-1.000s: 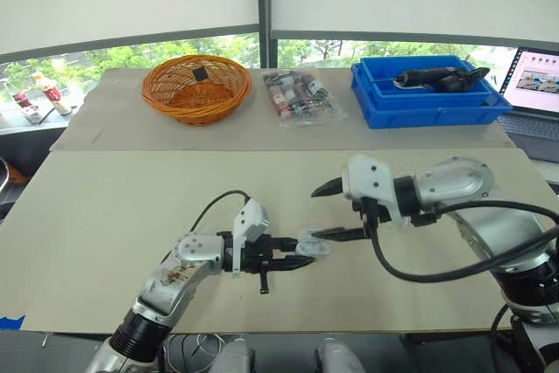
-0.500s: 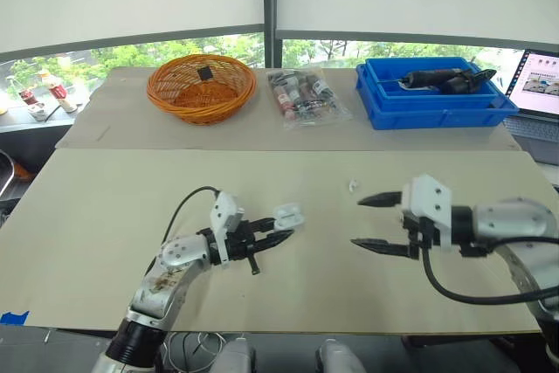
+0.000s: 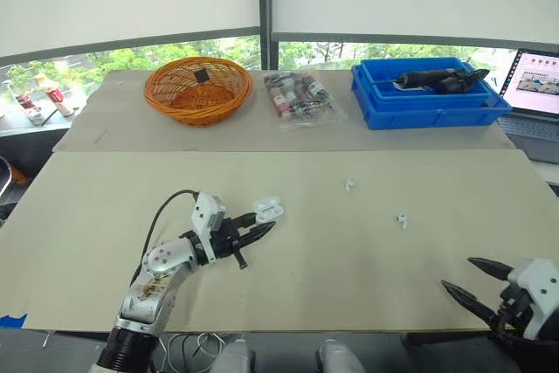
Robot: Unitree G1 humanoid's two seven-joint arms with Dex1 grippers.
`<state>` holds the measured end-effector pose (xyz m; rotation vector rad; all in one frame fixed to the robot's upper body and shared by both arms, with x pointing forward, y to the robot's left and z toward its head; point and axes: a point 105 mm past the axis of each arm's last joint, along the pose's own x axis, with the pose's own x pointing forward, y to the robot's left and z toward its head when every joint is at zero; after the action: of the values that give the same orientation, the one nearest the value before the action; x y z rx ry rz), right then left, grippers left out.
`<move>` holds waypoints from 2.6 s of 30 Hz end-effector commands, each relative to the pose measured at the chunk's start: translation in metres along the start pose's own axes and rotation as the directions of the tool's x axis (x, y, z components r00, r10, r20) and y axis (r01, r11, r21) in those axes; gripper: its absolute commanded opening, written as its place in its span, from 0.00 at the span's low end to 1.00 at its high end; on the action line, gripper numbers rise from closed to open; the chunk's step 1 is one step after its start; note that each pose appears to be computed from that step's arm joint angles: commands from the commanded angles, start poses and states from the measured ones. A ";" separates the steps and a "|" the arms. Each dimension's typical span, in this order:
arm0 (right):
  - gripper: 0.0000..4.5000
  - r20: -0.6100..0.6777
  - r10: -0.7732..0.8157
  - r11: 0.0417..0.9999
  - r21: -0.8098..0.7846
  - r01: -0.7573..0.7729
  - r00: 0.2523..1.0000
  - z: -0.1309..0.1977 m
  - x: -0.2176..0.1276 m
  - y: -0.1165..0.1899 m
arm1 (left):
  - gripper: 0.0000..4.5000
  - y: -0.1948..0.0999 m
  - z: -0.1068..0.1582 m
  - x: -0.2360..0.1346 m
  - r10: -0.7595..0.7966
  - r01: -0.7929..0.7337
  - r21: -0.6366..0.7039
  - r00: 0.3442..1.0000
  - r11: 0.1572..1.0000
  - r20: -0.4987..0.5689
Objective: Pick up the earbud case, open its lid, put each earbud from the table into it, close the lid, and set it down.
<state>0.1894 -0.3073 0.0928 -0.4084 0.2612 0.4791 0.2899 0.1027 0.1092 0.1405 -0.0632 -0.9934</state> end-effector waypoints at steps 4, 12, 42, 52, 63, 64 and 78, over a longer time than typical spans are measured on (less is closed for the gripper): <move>0.90 0.001 -0.071 0.996 0.059 0.070 0.998 -0.005 -0.010 -0.014 | 0.13 0.006 0.008 -0.003 0.014 -0.016 0.036 0.999 0.999 0.035; 1.00 0.092 -0.007 0.999 0.034 0.004 0.996 0.027 0.019 -0.008 | 0.13 0.002 0.004 -0.004 0.014 -0.015 0.045 0.999 0.999 0.029; 1.00 0.030 -0.374 0.870 0.357 0.339 0.927 0.099 0.244 0.026 | 0.13 -0.002 0.000 0.009 0.005 -0.005 0.087 1.000 0.996 0.002; 0.59 -0.055 -0.338 0.818 0.476 0.323 0.939 0.084 0.245 0.043 | 0.13 -0.003 -0.001 0.009 0.011 -0.010 0.086 1.000 0.996 -0.004; 0.07 0.021 -0.155 0.910 0.392 0.134 0.988 0.097 0.233 0.041 | 0.13 -0.004 -0.002 0.009 0.014 -0.014 0.085 1.000 0.996 -0.008; 0.07 0.050 -0.093 0.933 0.353 0.070 0.994 0.101 0.228 0.042 | 0.13 -0.004 -0.002 0.008 0.015 -0.014 0.085 1.000 0.996 -0.008; 0.07 -0.234 0.706 0.560 -0.394 -0.729 0.669 0.077 0.101 0.054 | 0.13 -0.023 -0.005 -0.008 -0.005 0.009 0.075 0.999 0.997 -0.045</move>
<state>0.2708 -0.1870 0.1061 -0.7132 0.3776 1.2752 0.2706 0.1008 0.0884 0.2232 -0.0135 -0.9821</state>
